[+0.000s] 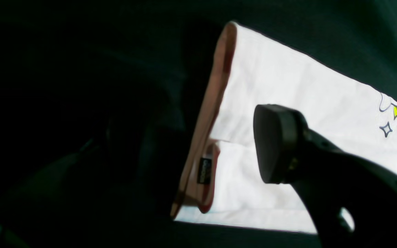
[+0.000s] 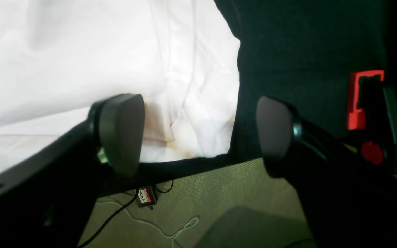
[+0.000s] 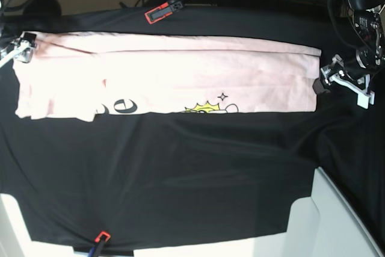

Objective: Fold the T-shirt properly
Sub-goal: 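Open the left gripper and reposition it at the strip's collar end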

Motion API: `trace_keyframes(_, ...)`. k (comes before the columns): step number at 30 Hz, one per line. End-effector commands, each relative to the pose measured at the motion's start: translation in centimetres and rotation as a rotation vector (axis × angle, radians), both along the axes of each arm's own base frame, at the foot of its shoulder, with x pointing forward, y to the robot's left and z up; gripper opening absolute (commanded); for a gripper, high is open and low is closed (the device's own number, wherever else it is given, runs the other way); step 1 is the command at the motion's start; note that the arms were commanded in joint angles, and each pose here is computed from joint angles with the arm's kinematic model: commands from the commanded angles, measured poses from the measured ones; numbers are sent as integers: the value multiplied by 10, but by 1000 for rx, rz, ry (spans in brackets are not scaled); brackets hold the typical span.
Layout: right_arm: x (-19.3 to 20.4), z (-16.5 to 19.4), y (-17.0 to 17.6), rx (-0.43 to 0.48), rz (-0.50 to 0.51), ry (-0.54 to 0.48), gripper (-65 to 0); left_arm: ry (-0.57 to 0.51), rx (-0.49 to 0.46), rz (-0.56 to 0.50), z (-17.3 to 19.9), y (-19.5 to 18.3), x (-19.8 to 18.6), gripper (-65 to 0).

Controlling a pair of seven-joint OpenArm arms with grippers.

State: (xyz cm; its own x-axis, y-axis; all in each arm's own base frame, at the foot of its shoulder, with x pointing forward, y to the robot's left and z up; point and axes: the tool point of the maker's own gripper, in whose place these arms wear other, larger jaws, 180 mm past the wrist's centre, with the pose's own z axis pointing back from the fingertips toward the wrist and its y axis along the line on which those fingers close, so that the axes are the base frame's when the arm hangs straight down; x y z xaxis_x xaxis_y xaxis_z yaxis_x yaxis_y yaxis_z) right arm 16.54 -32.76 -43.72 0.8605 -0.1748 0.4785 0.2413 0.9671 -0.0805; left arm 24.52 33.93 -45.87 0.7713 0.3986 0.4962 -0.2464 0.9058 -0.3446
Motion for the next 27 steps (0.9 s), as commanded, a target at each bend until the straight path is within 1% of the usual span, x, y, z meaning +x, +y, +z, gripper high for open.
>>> trace_keyframes(1,9,12,-7,-26,7,-39,-162,-50,12,19,14,11,15,-168)
trace_keyframes(3,9,12,-7,-26,7,-39,-162,-5,-17,53,-1,10,11,-168)
trace_keyframes(7,8,12,-9,-28,2,-39,-162,54,-61,42,-20,-2,13,-168)
trace_keyframes(13,8,12,-8,-26,5,-38,-162,15,-36,-38,-8,-18,29,-168)
trace_keyframes(15,8,12,-8,-26,5,-38,-162,10,-42,-60,-8,-28,32,-168)
trace_keyframes(19,10,12,-8,-27,7,-41,-162,13,-50,-66,-10,-34,31,-168)
trace_keyframes(27,11,13,-8,-28,7,-44,-162,47,-83,-68,-25,-50,14,-171)
